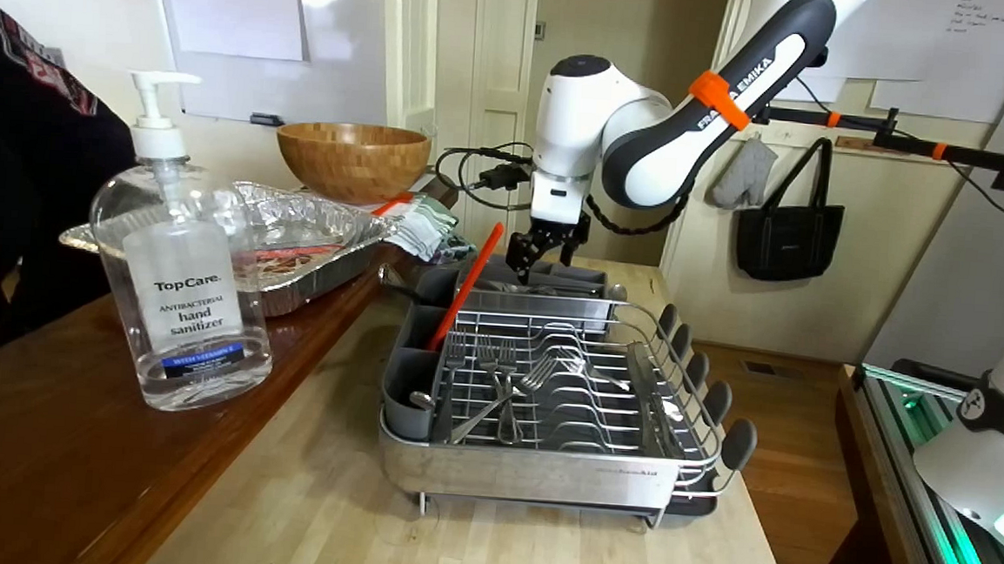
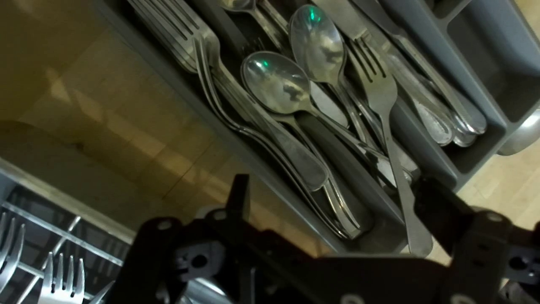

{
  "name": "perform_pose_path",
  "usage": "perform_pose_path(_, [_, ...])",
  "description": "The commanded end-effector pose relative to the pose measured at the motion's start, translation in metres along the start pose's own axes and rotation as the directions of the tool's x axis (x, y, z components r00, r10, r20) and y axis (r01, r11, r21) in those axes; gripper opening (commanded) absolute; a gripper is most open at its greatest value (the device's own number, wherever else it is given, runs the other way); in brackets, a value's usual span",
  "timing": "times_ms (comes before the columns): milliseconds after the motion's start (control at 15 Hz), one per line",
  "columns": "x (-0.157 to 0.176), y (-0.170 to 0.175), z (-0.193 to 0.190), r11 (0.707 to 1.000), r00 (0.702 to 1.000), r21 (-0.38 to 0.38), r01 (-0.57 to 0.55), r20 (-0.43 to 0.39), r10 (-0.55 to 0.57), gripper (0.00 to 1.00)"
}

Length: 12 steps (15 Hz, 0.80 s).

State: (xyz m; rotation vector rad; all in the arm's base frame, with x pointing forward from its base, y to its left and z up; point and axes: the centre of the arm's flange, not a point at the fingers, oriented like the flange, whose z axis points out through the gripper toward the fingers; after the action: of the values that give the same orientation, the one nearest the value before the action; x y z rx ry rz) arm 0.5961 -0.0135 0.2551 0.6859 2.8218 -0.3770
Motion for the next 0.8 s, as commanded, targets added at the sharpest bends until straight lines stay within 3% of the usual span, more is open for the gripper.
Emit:
perform_pose_path(0, [0.0,0.0,0.0,1.0,1.0,0.0,0.0,0.0,0.0,1.0])
perform_pose_path(400, [-0.02,-0.042,0.008,0.995,0.994,-0.087,0.057,-0.085,-0.064,1.0])
perform_pose_path(733, [-0.025,-0.041,0.028,0.964,0.974,-0.214,0.159,-0.125,-0.188,1.0])
